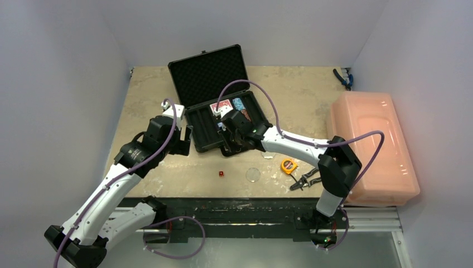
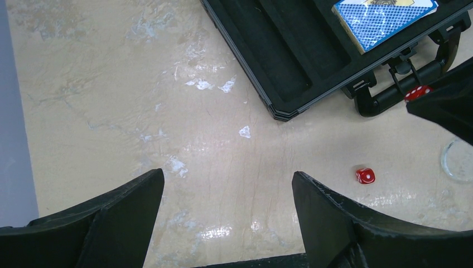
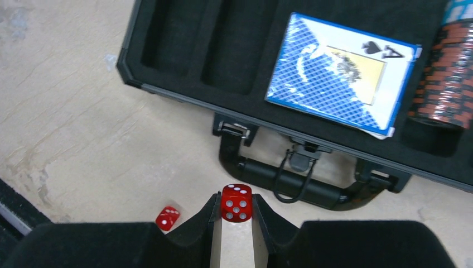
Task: Pack up texas hold em set
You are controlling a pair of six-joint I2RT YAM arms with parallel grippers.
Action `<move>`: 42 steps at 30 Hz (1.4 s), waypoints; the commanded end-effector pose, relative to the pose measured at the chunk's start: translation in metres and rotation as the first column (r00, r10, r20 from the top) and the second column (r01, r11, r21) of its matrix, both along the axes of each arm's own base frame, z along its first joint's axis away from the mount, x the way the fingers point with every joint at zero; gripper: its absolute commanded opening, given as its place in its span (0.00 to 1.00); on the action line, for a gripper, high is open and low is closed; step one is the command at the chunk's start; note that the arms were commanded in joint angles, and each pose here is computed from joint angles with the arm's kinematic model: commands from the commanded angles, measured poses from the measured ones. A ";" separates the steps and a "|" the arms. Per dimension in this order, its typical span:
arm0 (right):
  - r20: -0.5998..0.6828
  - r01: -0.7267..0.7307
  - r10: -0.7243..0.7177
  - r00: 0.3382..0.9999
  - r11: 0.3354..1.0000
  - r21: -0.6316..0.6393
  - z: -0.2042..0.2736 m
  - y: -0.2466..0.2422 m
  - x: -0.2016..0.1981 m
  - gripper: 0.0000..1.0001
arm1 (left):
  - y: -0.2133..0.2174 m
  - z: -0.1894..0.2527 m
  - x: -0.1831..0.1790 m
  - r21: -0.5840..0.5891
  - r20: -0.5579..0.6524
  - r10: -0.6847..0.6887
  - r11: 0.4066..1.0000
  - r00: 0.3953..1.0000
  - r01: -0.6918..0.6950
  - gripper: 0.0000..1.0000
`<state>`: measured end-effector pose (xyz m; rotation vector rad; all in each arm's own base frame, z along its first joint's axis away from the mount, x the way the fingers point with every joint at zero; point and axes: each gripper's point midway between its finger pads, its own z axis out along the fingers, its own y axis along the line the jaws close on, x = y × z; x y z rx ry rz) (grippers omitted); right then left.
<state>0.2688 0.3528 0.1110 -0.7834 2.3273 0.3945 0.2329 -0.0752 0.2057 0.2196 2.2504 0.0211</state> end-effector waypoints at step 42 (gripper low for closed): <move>0.033 0.219 -0.219 0.975 0.976 0.005 0.001 -0.083 0.117 0.00 | -0.002 0.008 0.009 0.005 0.018 0.008 1.000 1.000 -0.008 0.85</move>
